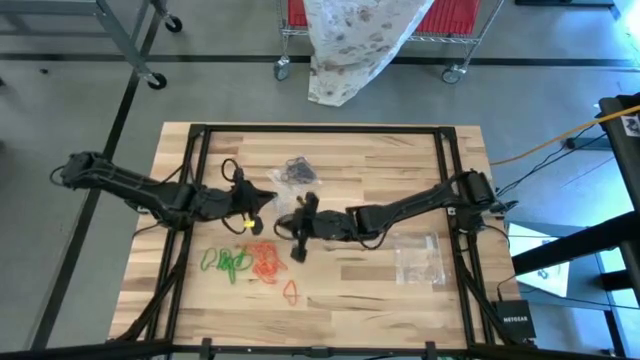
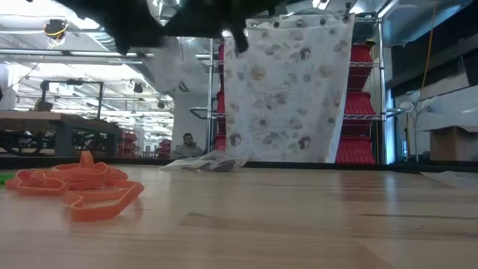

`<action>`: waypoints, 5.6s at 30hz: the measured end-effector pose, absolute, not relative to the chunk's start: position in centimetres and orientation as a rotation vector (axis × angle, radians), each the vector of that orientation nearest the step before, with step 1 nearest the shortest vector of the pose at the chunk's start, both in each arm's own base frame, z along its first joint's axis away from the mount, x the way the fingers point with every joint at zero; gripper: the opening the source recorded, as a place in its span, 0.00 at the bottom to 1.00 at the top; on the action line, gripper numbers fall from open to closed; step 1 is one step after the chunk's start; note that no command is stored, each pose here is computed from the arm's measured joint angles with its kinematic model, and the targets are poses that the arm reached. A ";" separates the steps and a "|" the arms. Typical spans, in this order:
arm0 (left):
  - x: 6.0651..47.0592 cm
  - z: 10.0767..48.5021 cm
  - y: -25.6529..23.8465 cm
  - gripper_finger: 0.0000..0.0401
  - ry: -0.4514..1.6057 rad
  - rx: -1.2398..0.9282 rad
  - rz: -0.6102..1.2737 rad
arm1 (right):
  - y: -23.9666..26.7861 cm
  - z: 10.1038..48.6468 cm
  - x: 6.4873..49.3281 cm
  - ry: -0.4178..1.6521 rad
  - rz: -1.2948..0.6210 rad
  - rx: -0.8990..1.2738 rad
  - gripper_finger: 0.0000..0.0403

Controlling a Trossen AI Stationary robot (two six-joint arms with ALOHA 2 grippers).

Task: Sort rubber bands
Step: Open the transparent zip bag

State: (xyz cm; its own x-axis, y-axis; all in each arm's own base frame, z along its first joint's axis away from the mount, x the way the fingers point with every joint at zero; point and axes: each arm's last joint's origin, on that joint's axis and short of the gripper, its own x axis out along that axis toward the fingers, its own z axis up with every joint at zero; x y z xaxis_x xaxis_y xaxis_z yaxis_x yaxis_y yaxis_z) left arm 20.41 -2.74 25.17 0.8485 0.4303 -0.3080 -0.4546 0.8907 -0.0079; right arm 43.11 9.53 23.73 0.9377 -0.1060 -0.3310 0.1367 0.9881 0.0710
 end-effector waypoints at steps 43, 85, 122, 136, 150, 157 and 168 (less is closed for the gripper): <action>20.3 25.0 -4.7 0.00 0.307 -0.064 0.229 | 5.1 30.1 39.8 0.340 -0.126 0.308 0.66; 20.3 24.9 -4.6 0.00 0.310 -0.063 0.230 | 5.2 30.1 39.8 0.343 -0.108 0.333 0.71; 20.3 25.0 -4.6 0.00 0.306 -0.070 0.231 | 5.2 30.1 39.8 0.341 -0.116 0.331 0.71; 20.3 25.0 -4.6 0.00 0.307 -0.065 0.231 | 5.0 30.1 39.8 0.323 -0.172 0.311 0.71; 20.3 25.0 -4.6 0.00 0.307 -0.064 0.230 | 4.9 30.3 39.9 0.315 -0.138 0.296 0.71; 20.3 25.0 -4.6 0.00 0.307 -0.064 0.230 | 5.0 30.5 39.8 0.312 -0.113 0.274 0.71; 20.3 25.0 -4.6 0.00 0.304 -0.086 0.234 | 5.9 35.6 35.0 0.317 0.021 0.260 0.71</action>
